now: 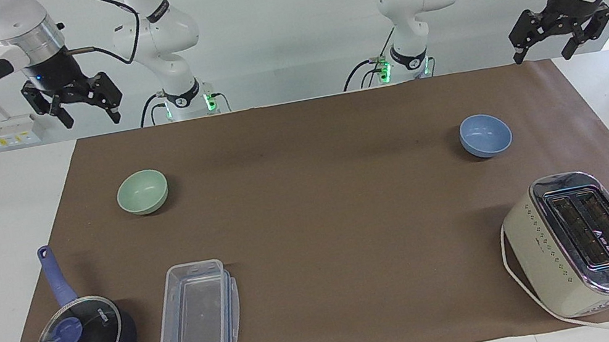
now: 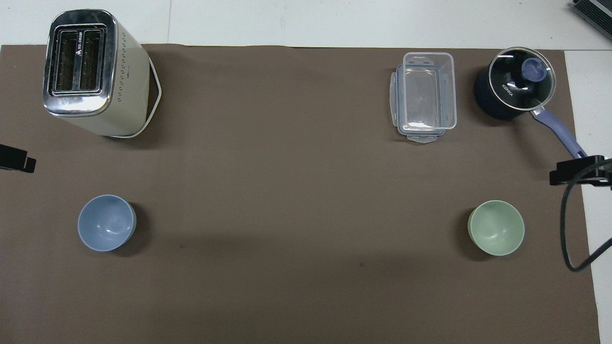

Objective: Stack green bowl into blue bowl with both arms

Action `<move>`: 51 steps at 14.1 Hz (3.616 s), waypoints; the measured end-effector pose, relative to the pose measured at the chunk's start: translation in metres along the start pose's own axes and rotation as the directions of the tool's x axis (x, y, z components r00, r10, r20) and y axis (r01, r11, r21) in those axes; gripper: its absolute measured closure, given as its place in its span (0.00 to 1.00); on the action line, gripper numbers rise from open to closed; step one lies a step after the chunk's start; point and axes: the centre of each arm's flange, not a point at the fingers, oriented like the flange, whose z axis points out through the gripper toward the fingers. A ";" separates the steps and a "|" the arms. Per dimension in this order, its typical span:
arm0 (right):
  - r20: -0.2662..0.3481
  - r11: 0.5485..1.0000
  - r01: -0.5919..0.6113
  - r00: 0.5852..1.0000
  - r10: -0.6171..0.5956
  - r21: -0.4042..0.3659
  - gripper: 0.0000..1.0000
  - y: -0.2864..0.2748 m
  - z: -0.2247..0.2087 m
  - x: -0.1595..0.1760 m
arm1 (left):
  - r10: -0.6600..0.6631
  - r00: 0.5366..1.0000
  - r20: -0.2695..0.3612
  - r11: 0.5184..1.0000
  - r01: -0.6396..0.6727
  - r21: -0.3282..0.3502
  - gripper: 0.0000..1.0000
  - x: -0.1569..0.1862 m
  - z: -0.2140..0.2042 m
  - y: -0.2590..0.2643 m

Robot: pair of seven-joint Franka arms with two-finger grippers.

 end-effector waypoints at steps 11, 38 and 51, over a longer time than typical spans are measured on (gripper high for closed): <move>0.000 1.000 0.000 1.000 0.000 0.000 0.00 0.000 0.000 0.000 | 0.001 1.000 0.003 1.000 -0.001 -0.001 0.00 0.000 0.001 0.001; 0.004 1.000 -0.007 1.000 0.007 0.000 0.00 0.005 0.001 0.000 | 0.014 1.000 -0.021 1.000 -0.014 0.003 0.00 0.000 0.038 -0.044; 0.013 1.000 -0.009 1.000 0.009 0.000 0.00 0.008 0.002 -0.001 | 0.016 1.000 0.000 0.999 -0.016 -0.044 0.00 -0.034 0.233 -0.088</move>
